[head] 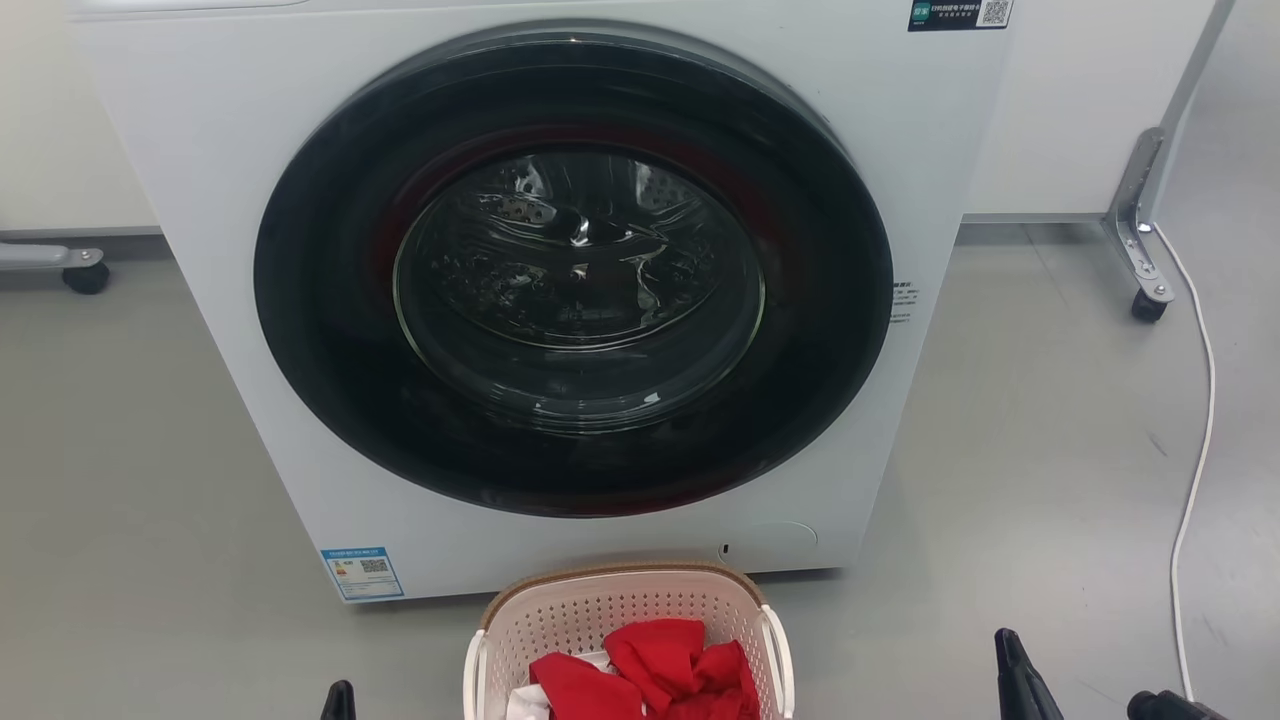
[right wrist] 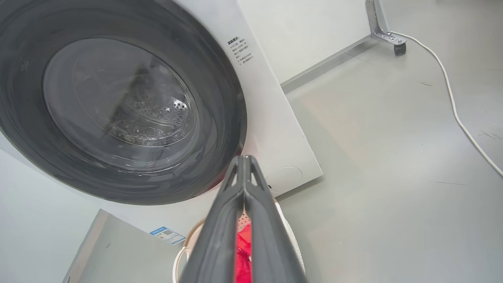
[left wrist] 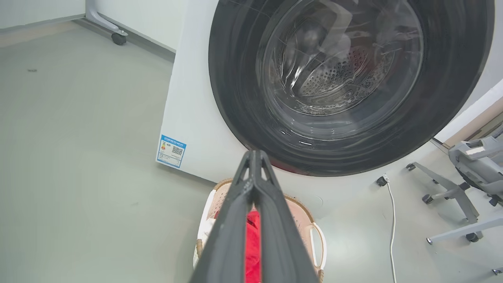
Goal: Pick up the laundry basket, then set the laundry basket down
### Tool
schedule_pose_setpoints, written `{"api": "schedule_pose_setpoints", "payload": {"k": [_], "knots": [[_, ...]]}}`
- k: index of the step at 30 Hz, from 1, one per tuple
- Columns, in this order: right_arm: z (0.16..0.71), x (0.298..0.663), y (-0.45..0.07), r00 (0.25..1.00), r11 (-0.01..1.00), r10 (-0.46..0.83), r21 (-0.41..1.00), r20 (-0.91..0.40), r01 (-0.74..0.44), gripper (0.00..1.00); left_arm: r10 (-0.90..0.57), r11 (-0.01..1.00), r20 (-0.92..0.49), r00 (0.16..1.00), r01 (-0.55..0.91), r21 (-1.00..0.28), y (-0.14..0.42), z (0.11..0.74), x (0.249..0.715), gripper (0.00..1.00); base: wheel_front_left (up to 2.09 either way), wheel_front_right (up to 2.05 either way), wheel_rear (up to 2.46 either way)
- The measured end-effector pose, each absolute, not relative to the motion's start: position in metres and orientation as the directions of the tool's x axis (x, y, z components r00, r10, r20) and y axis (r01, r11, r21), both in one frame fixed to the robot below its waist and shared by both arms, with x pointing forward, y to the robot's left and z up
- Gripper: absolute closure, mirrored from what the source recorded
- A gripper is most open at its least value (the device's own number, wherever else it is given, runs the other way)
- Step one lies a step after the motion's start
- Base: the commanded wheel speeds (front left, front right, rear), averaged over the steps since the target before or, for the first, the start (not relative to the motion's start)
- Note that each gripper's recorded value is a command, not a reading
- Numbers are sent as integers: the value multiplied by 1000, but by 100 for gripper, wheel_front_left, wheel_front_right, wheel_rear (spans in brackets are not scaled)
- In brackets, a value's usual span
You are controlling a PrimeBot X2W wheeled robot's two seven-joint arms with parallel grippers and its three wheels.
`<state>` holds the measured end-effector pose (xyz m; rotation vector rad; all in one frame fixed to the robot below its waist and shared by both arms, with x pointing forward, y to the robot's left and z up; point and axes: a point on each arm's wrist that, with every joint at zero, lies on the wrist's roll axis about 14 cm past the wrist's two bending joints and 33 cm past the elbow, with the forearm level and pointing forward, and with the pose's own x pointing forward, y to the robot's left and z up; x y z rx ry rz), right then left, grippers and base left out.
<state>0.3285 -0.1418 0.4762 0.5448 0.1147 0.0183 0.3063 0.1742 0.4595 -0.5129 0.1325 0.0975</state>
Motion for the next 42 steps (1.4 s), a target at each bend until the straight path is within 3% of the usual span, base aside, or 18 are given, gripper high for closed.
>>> {"api": "schedule_pose_setpoints", "payload": {"k": [24,42], "knots": [[468,346,-164,986,633,25,766,-166,113,100,33,640,-203,979,-177,-748,181,454,328,100,0,0,0],[468,359,-180,986,398,15,905,-166,147,100,5,410,-192,981,-177,-895,186,459,348,100,0,0,0]]}}
